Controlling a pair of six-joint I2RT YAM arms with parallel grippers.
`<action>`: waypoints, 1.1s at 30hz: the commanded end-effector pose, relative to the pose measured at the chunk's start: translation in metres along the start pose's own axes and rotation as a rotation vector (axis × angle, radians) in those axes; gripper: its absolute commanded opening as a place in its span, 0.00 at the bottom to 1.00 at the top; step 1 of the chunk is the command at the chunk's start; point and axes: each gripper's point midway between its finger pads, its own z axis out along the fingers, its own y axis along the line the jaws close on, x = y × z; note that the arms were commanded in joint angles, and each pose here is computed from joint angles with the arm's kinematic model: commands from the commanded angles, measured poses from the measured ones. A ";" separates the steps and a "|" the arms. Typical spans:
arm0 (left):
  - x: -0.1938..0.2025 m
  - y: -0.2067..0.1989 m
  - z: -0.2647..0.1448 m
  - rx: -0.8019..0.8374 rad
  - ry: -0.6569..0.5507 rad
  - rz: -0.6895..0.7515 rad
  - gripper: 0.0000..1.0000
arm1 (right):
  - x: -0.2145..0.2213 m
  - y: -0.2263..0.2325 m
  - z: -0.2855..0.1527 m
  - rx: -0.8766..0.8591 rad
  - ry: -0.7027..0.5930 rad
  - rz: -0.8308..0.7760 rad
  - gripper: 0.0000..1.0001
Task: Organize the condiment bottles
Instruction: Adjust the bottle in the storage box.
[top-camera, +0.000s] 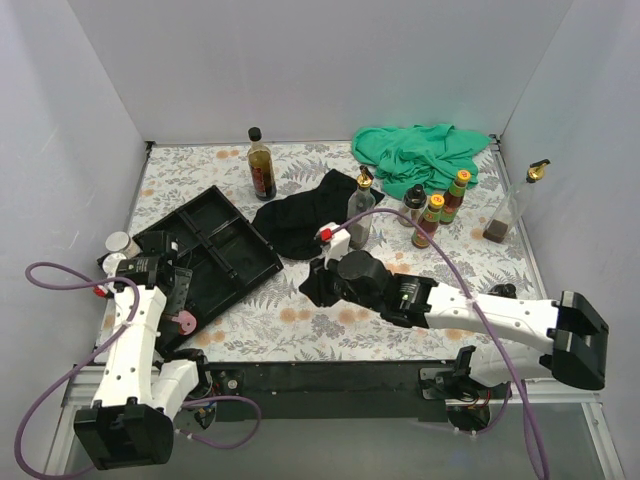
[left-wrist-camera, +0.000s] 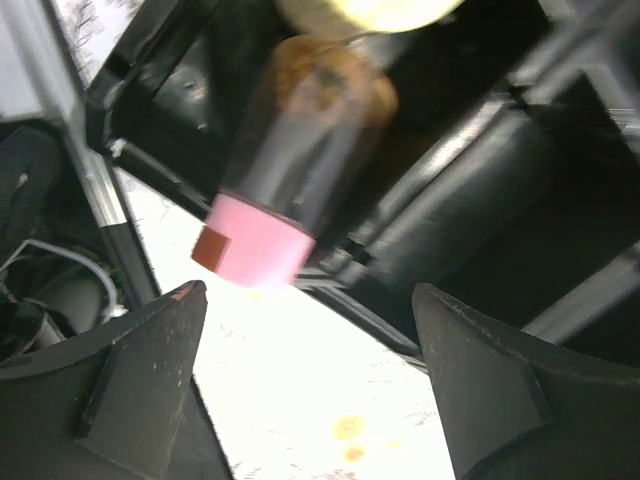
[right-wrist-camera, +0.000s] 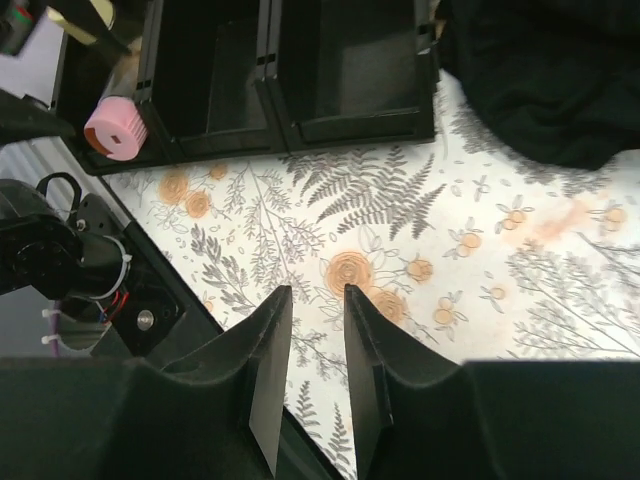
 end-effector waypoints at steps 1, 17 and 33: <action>0.013 0.025 0.016 -0.141 0.033 -0.070 0.85 | -0.021 -0.020 -0.027 0.101 -0.049 -0.065 0.36; -0.012 0.019 0.020 -0.171 -0.088 -0.103 0.96 | -0.020 -0.038 -0.064 0.174 -0.051 -0.010 0.37; 0.004 0.016 0.039 -0.164 -0.038 -0.086 0.84 | -0.034 -0.037 -0.069 0.196 -0.079 -0.004 0.37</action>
